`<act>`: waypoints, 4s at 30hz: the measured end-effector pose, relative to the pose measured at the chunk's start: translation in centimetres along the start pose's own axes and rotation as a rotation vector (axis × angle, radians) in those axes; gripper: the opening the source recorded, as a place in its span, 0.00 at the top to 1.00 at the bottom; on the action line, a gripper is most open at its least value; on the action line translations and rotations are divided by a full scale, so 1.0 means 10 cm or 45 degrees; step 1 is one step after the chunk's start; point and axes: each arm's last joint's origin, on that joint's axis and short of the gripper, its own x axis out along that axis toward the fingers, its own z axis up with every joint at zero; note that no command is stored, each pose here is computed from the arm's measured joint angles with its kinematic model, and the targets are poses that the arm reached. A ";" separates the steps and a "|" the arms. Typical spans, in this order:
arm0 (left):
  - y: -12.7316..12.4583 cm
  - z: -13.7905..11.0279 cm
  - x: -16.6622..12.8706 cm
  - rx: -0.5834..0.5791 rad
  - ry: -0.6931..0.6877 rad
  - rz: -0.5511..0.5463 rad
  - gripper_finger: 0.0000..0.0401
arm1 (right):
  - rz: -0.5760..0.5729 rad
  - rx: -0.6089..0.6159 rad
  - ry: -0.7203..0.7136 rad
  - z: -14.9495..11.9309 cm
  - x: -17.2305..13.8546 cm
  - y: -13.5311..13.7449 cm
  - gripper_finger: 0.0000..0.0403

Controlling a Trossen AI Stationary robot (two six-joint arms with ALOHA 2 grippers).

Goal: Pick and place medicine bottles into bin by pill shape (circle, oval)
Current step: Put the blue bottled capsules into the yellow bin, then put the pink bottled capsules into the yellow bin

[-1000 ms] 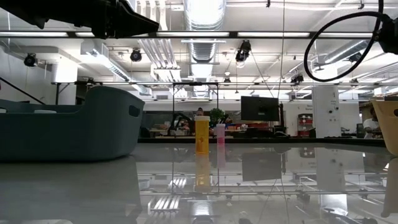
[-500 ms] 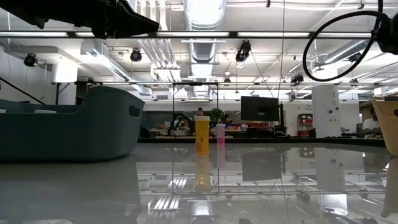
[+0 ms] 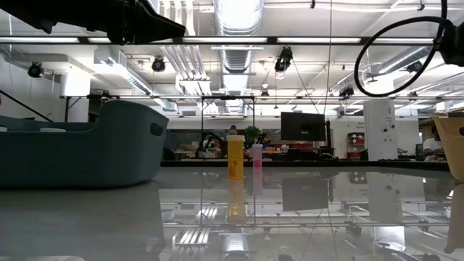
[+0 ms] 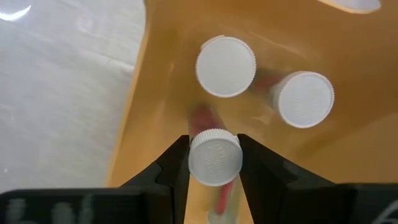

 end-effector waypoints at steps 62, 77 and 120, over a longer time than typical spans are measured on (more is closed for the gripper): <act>0.02 0.04 0.00 -0.176 -0.034 0.018 0.54 | 0.348 -0.683 -0.966 0.58 -0.83 0.19 0.52; -0.03 0.02 0.10 -0.495 -0.052 0.019 0.54 | 0.539 -0.894 -1.347 0.66 -0.65 0.14 0.52; 0.55 -0.53 2.18 -0.592 0.540 0.125 0.54 | 0.669 -0.992 -1.491 1.23 -0.53 -0.30 0.52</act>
